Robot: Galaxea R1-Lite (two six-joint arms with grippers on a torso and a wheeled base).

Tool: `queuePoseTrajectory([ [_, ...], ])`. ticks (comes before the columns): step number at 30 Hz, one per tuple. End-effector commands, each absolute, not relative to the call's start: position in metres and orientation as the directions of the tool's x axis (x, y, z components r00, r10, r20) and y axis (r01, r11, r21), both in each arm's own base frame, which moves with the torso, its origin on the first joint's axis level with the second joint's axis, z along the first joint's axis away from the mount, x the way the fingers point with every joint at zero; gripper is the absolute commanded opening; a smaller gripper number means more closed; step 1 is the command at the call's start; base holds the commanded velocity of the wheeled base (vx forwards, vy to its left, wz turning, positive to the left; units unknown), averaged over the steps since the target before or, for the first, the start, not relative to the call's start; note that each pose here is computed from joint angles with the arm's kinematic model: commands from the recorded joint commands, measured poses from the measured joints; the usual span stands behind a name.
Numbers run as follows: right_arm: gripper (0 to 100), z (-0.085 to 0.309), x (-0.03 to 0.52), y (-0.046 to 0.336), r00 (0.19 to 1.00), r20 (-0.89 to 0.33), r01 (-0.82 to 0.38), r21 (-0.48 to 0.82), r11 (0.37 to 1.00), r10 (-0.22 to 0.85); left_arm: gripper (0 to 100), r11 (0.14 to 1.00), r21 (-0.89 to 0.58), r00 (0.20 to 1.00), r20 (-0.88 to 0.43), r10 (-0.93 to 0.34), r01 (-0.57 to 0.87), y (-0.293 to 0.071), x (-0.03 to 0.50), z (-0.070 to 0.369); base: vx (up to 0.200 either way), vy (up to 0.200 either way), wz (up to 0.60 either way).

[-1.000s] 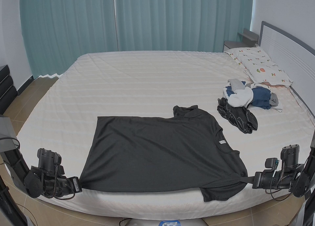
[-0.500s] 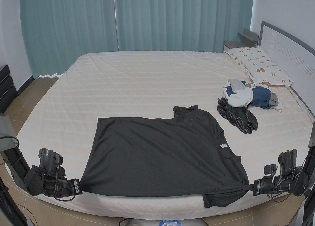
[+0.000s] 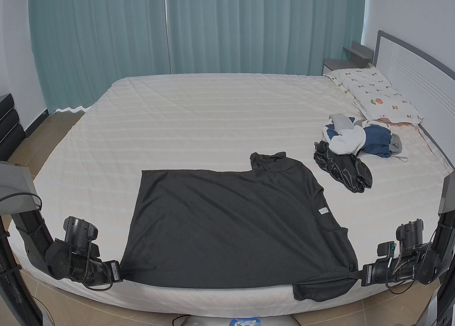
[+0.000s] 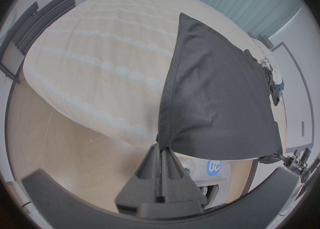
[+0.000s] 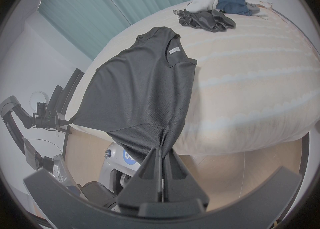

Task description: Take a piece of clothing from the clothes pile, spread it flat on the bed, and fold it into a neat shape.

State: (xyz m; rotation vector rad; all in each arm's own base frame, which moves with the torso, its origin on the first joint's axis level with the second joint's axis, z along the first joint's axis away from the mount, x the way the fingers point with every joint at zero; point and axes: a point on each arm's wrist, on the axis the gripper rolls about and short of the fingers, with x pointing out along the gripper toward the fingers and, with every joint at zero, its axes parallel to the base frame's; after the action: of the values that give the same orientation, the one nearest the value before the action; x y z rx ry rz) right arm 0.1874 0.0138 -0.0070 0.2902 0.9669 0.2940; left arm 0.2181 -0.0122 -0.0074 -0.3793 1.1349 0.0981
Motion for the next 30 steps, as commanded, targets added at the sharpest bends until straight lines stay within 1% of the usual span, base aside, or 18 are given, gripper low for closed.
queuePoseTrajectory([
  [1,0,-0.025,0.193,0.013,0.491,-0.791,-0.09,0.373,0.924,0.366,0,0.932,-0.219,0.359,-0.927,-0.106,-0.29,-0.01,0.222,-0.027,0.0,0.0,0.0],
  [4,0,-0.033,0.194,0.015,0.482,-0.795,-0.094,0.371,0.924,0.368,0,0.932,-0.221,0.366,-0.924,-0.106,-0.287,-0.01,0.222,-0.027,0.0,0.0,0.0],
  [6,0,-0.039,0.196,0.015,0.49,-0.795,-0.092,0.361,0.928,0.357,0,0.938,-0.214,0.36,-0.927,-0.107,-0.273,-0.01,0.221,-0.028,0.0,0.0,0.0],
  [7,100,-0.04,0.197,0.015,0.501,-0.793,-0.089,0.352,0.932,0.348,100,0.939,-0.213,0.359,-0.927,-0.106,-0.272,-0.01,0.221,-0.028,0.0,0.0,0.0],
  [11,100,-0.041,0.198,0.014,0.532,-0.777,-0.084,0.348,0.934,0.337,100,0.935,-0.216,0.365,-0.925,-0.104,-0.281,-0.01,0.222,-0.027,0.0,0.0,0.0],
  [14,100,-0.035,0.202,0.011,0.581,-0.744,-0.082,0.349,0.934,0.329,100,0.932,-0.222,0.38,-0.919,-0.102,-0.287,-0.007,0.223,-0.024,0.0,0.0,0.0],
  [17,100,-0.026,0.207,0.007,0.646,-0.695,-0.07,0.358,0.931,0.316,100,0.925,-0.244,0.42,-0.901,-0.106,-0.29,-0.004,0.225,-0.015,0.0,0.0,0.0],
  [20,100,-0.012,0.214,0.005,0.725,-0.615,-0.042,0.409,0.911,0.31,100,0.918,-0.27,0.479,-0.872,-0.104,-0.292,-0.001,0.231,-0.002,0.0,0.0,0.0],
  [22,100,-0.007,0.217,0.005,0.754,-0.579,-0.041,0.429,0.902,0.31,100,0.91,-0.284,0.506,-0.857,-0.1,-0.301,0.001,0.234,0.004,0.0,0.0,0.0],
  [25,100,-0.005,0.22,0.007,0.766,-0.559,-0.042,0.449,0.893,0.317,100,0.893,-0.311,0.532,-0.841,-0.099,-0.326,0.001,0.239,0.009,0.0,0.0,0.0],
  [29,100,-0.006,0.221,0.007,0.765,-0.56,-0.032,0.462,0.886,0.32,100,0.886,-0.324,0.543,-0.834,-0.101,-0.333,0.002,0.244,0.009,0.0,0.0,0.0],
  [30,100,-0.006,0.222,0.007,0.766,-0.557,-0.026,0.47,0.883,0.32,100,0.879,-0.332,0.541,-0.834,-0.105,-0.342,0.002,0.245,0.009,0.2,0.0,0.0],
])
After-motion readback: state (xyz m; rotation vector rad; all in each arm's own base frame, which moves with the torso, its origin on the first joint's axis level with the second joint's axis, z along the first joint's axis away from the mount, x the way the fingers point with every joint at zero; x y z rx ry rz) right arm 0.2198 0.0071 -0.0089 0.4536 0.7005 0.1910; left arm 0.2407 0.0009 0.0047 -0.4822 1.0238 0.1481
